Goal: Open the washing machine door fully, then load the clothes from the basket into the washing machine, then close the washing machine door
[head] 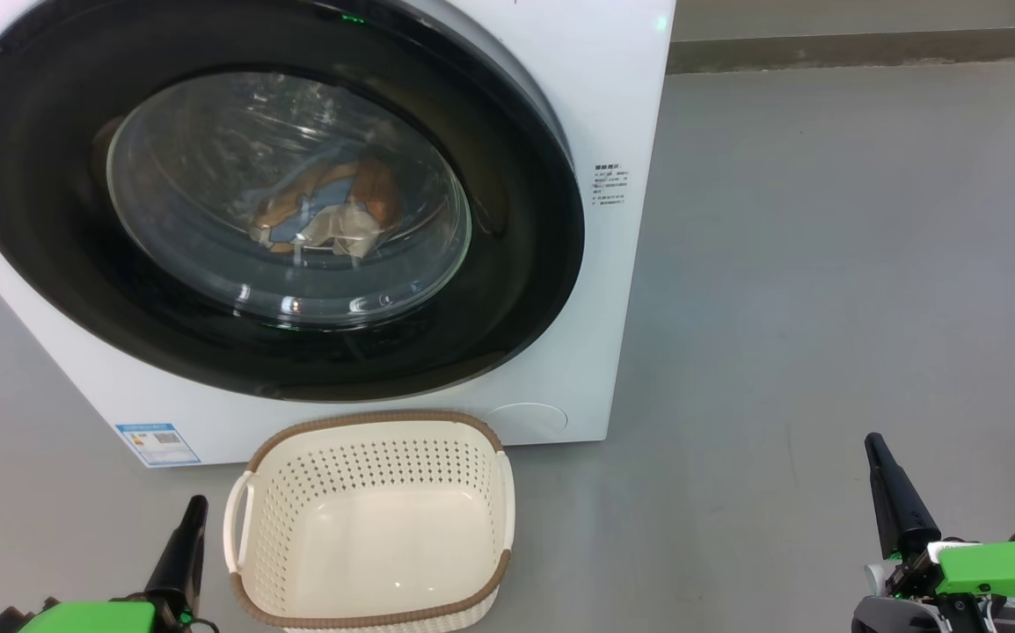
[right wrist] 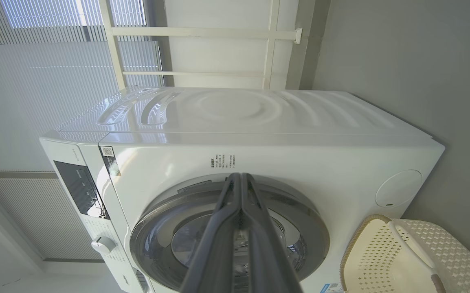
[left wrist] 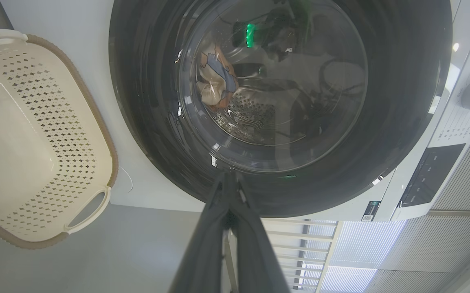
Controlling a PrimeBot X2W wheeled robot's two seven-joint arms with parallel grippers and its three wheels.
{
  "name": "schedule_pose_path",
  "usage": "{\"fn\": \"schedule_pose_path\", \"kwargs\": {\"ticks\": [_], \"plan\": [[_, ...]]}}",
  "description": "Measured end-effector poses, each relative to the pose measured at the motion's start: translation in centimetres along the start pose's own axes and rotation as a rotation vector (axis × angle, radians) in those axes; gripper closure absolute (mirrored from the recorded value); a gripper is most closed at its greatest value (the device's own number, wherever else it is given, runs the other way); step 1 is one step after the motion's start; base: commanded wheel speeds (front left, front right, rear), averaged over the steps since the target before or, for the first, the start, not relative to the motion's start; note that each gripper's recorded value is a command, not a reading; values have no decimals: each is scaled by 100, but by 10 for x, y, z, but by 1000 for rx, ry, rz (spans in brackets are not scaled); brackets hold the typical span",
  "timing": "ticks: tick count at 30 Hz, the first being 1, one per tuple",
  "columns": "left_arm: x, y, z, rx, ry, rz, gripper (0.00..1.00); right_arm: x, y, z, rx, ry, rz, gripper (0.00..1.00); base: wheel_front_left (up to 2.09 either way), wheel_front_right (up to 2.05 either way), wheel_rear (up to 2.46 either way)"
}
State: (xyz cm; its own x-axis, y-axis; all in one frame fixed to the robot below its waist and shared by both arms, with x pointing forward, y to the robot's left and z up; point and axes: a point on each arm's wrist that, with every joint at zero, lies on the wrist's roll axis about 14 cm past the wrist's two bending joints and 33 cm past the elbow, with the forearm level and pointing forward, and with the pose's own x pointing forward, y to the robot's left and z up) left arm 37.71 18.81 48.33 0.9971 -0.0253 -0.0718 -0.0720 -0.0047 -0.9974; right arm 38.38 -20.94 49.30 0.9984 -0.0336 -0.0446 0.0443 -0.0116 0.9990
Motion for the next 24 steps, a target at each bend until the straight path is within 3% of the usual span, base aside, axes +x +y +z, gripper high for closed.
{"fn": "schedule_pose_path", "kwargs": {"ticks": [24], "plan": [[0,0,0,0,0,0,100,0,0,0,1,0,0,100,0,0,0]]}}
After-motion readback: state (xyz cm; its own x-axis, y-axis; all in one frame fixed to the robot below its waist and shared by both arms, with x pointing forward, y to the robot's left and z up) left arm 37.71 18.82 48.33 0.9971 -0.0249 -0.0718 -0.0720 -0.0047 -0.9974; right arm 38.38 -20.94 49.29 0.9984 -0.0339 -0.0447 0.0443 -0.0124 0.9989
